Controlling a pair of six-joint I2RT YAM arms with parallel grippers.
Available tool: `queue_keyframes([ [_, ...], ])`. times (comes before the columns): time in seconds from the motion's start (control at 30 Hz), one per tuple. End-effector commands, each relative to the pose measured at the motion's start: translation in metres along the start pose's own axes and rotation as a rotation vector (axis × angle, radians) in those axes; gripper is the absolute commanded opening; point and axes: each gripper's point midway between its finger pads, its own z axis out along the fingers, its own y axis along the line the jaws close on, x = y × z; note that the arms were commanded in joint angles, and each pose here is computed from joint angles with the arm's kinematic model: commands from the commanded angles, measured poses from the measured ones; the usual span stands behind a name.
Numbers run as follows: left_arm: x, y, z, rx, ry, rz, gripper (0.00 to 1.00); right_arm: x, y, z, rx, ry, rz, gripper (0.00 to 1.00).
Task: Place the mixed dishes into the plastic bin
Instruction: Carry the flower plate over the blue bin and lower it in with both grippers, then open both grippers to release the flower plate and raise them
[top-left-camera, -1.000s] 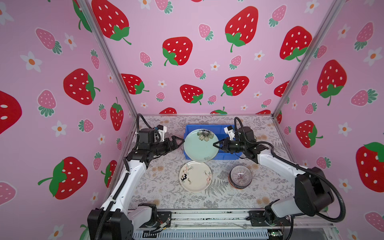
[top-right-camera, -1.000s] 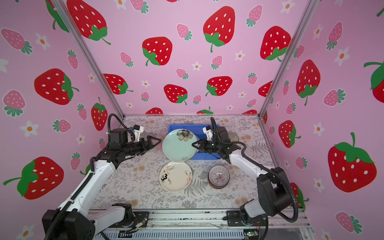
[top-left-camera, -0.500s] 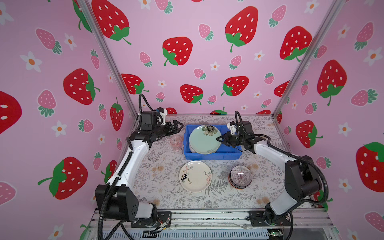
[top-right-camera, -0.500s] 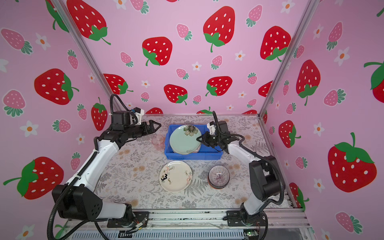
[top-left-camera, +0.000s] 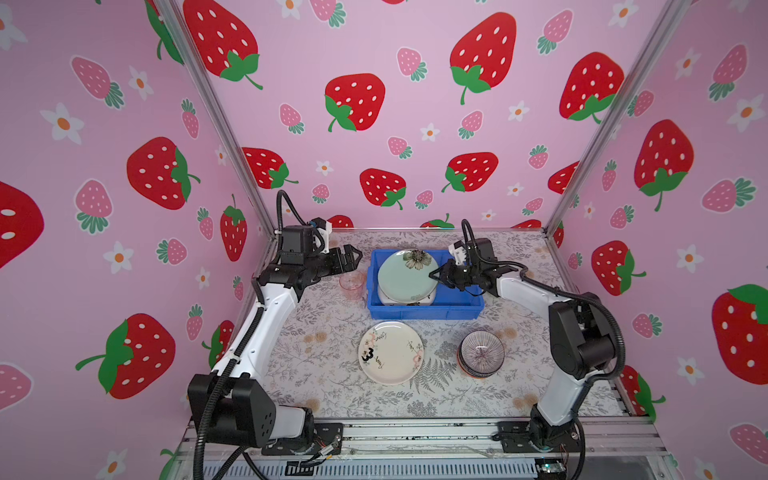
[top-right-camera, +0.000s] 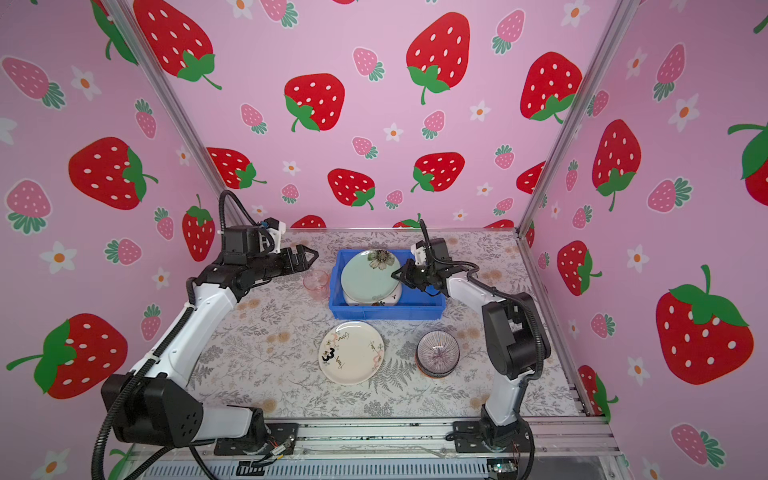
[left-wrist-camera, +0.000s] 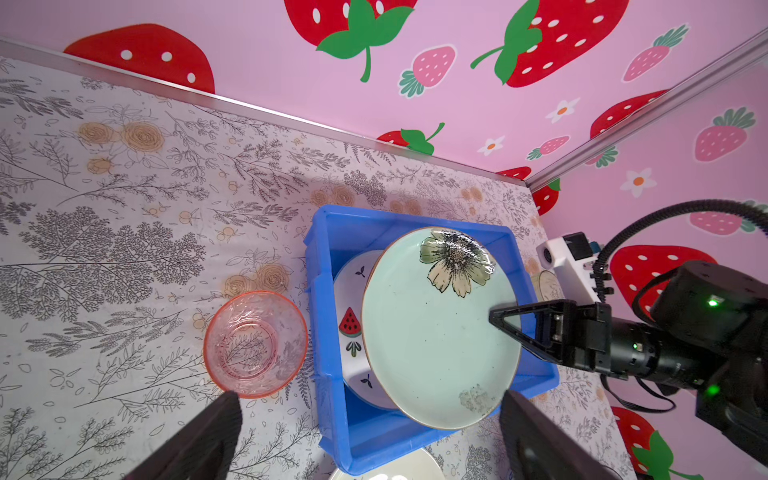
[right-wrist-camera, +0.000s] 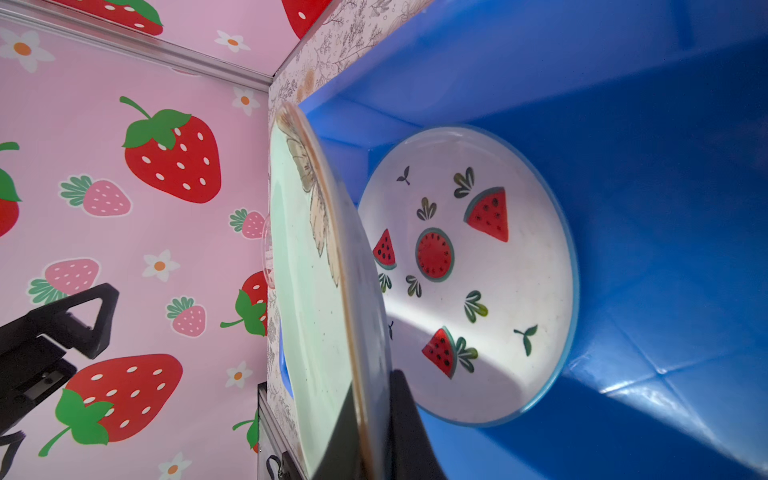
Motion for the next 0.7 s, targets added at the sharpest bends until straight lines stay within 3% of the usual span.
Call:
queue_keyframes([
  [0.0,0.004,0.006,-0.003,-0.023,0.008,0.011,0.99,-0.029,0.040,-0.009,-0.116,-0.071,-0.085,0.00],
  [0.67,0.003,0.013,-0.003,-0.025,0.007,-0.011,0.99,-0.029,0.004,0.029,-0.087,-0.035,-0.031,0.00],
])
